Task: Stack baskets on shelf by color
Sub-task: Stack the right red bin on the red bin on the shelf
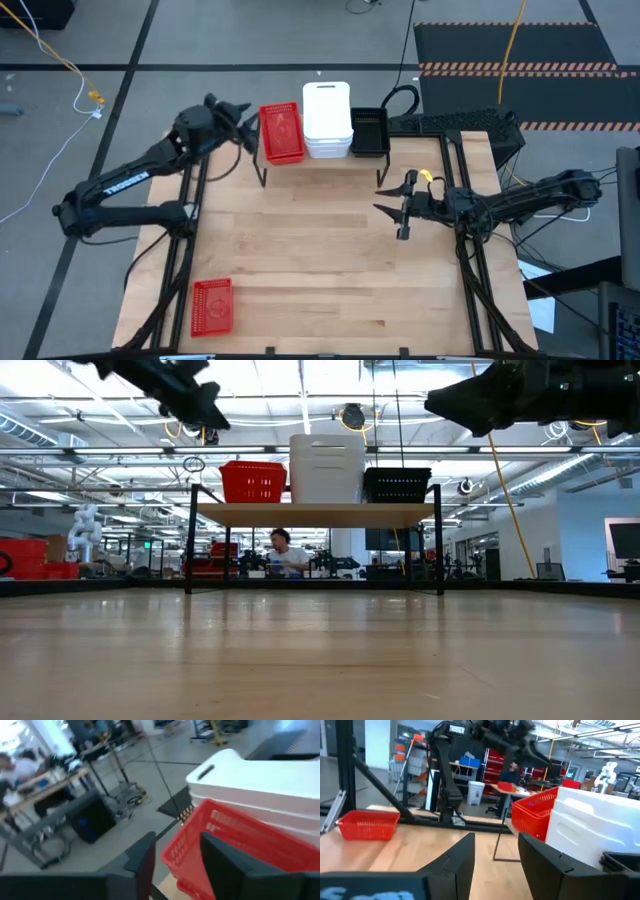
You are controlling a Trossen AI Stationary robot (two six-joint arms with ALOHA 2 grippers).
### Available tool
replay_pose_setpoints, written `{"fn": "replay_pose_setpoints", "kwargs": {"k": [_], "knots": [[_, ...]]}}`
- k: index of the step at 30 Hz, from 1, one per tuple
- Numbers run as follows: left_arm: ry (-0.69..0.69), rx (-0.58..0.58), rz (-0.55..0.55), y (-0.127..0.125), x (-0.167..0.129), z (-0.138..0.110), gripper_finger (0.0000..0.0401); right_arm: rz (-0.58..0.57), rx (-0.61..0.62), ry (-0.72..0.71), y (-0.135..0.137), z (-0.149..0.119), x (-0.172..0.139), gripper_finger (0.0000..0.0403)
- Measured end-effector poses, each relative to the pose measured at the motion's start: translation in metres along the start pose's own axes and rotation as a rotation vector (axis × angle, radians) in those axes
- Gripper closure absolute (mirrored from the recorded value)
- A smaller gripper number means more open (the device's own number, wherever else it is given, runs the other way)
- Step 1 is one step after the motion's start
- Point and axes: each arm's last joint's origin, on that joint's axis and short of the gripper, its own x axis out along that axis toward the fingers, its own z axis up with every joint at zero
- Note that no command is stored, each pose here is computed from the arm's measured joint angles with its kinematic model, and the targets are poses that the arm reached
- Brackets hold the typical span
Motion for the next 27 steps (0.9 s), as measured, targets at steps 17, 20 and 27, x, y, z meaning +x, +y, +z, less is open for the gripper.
{"fn": "replay_pose_setpoints", "kwargs": {"k": [17,20,27], "knots": [[0.217,0.222,-0.144,0.013,0.085,0.019,0.0267,-0.026,-0.019,0.043,-0.004,-0.007,0.005,0.0259],[0.277,0.242,-0.157,0.014,0.099,0.016,0.0279,-0.023,-0.01,0.059,-0.004,-0.009,0.005,0.0259],[0.371,0.289,-0.213,0.015,0.113,0.006,0.0284,-0.024,0.005,0.056,-0.004,-0.009,0.005,0.0259]]}}
